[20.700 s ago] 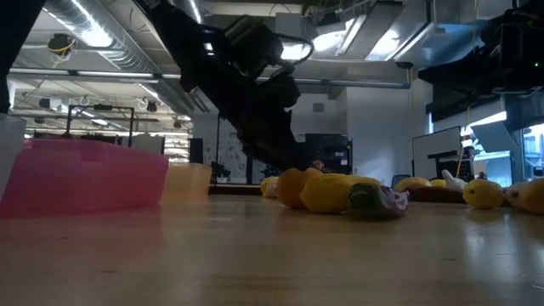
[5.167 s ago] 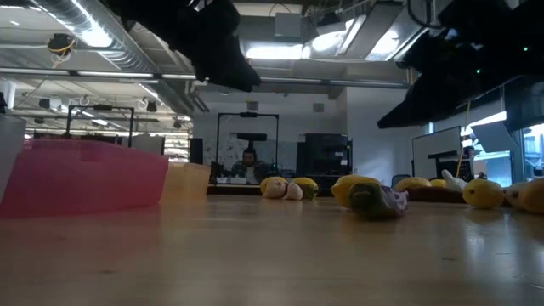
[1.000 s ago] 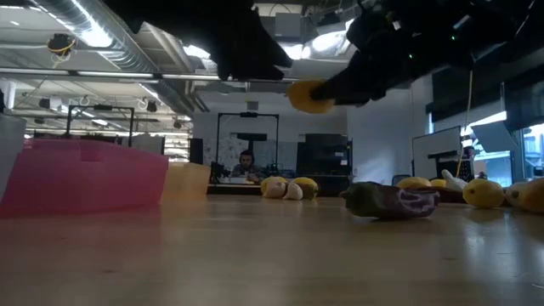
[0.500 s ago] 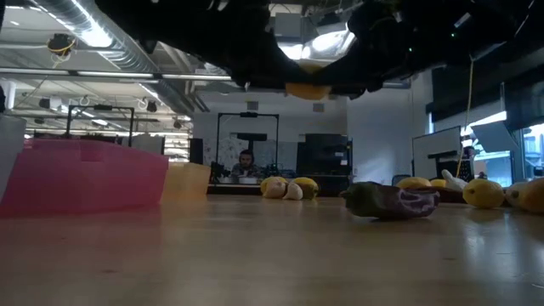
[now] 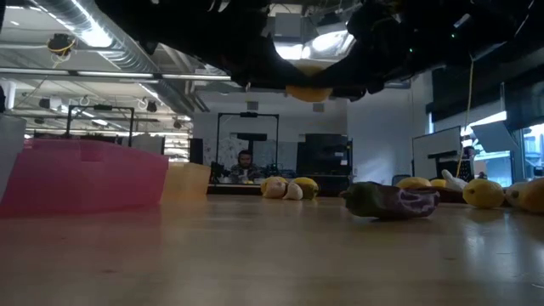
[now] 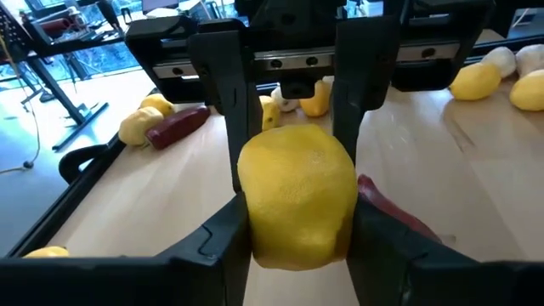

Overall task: Sort produce into baskets
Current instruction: Put the lemon into the yellow bin

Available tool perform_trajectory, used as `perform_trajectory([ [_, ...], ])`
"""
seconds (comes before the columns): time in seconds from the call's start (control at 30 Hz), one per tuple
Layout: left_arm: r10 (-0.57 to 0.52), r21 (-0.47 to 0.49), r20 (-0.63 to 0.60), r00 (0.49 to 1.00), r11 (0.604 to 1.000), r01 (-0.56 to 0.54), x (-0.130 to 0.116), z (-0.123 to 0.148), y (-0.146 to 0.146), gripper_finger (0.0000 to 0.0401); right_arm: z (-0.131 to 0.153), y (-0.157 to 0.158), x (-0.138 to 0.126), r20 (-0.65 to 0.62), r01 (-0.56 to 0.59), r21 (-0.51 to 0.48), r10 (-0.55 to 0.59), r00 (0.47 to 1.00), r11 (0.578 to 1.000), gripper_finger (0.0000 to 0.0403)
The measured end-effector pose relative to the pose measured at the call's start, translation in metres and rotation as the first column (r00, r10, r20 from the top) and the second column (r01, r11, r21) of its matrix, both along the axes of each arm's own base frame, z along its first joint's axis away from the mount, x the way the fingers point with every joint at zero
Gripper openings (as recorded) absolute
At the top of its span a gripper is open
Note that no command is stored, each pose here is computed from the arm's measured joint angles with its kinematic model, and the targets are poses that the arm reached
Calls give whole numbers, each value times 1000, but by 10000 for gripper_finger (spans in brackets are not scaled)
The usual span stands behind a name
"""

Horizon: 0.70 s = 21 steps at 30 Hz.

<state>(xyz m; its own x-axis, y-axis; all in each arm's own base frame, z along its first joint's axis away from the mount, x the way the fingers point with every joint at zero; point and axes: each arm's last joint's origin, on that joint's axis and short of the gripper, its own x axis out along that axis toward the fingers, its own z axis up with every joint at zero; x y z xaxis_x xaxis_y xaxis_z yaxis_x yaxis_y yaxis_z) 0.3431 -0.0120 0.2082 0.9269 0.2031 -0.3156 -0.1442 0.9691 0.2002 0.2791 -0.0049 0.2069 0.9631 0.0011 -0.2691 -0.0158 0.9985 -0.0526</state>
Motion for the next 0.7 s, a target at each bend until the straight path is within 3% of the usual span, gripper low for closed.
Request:
perform_trajectory([
  [0.33,47,1,-17,999,999,-47,-6,7,1,152,9,-1,-4,-33,25,-5,-25,999,1000,264],
  [0.47,94,22,-49,994,995,-93,-17,17,3,155,18,-1,-19,-155,36,-3,-36,987,999,275],
  [0.7,244,67,-116,963,969,-238,-45,38,11,156,22,-4,-41,-271,180,18,-169,948,983,277],
])
